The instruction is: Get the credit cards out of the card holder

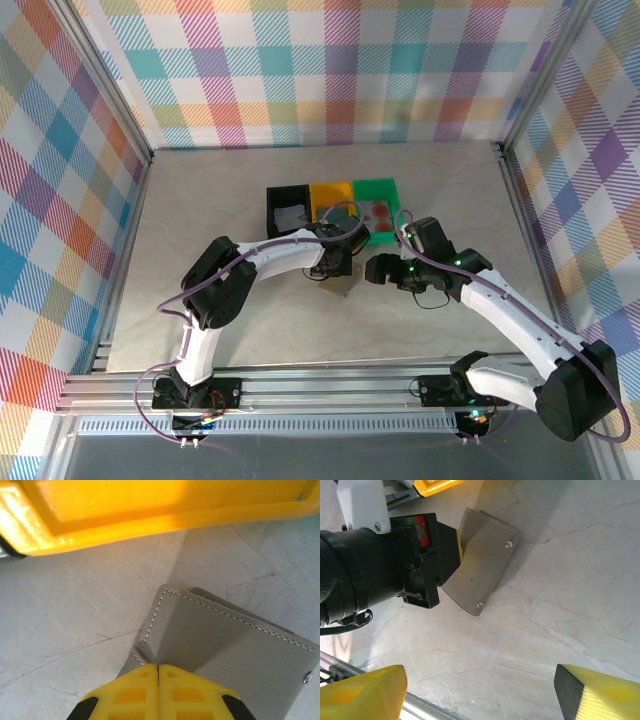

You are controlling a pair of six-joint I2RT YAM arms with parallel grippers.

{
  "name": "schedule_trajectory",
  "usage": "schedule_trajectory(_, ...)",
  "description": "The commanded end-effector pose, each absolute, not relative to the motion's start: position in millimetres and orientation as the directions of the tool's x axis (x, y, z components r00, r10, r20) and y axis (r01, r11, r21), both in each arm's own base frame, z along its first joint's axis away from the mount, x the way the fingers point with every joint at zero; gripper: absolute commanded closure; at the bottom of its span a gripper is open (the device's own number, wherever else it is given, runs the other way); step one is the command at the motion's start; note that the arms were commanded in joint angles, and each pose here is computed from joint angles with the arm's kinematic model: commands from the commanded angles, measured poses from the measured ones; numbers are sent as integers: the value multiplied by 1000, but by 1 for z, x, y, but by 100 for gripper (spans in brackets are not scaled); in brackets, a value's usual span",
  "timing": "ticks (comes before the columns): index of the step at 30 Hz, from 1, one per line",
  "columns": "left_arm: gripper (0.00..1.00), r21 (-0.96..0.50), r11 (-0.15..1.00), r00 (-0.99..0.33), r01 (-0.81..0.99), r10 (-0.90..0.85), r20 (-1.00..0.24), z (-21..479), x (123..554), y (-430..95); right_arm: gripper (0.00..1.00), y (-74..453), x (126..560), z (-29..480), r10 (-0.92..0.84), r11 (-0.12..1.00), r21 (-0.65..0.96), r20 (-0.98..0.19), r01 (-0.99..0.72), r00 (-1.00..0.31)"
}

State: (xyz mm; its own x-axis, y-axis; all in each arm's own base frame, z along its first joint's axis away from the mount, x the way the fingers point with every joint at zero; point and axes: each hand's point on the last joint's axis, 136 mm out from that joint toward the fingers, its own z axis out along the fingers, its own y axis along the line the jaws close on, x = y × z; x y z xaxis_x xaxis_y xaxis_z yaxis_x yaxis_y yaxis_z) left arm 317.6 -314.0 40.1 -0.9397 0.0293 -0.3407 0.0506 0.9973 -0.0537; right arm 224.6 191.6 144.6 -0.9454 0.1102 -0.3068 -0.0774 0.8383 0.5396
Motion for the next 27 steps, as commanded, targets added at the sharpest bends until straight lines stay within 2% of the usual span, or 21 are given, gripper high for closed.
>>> schedule_trajectory(1, 100, -60, 998, -954, 31, 12, -299, 46, 304, -303, 23, 204, 225, 143, 141, 792, 609, -256, -46, -956)
schedule_trajectory(7, 100, -142, 990, -960, -7, -46, -277, 52, 294, -307, 33, 210, 227, 127, 213, 764, 642, -163, 61, -963)
schedule_trajectory(16, 100, -238, 969, -963, -68, -126, -239, 48, 281, -309, 68, 235, 236, 113, 261, 680, 714, -26, 165, -965)
schedule_trajectory(19, 100, -256, 964, -953, -73, -143, -267, 56, 282, -305, 73, 242, 241, 112, 254, 676, 718, -14, 167, -967)
schedule_trajectory(27, 100, -298, 952, -933, -73, -171, -317, 69, 287, -285, 75, 240, 253, 103, 251, 733, 660, -41, 162, -967)
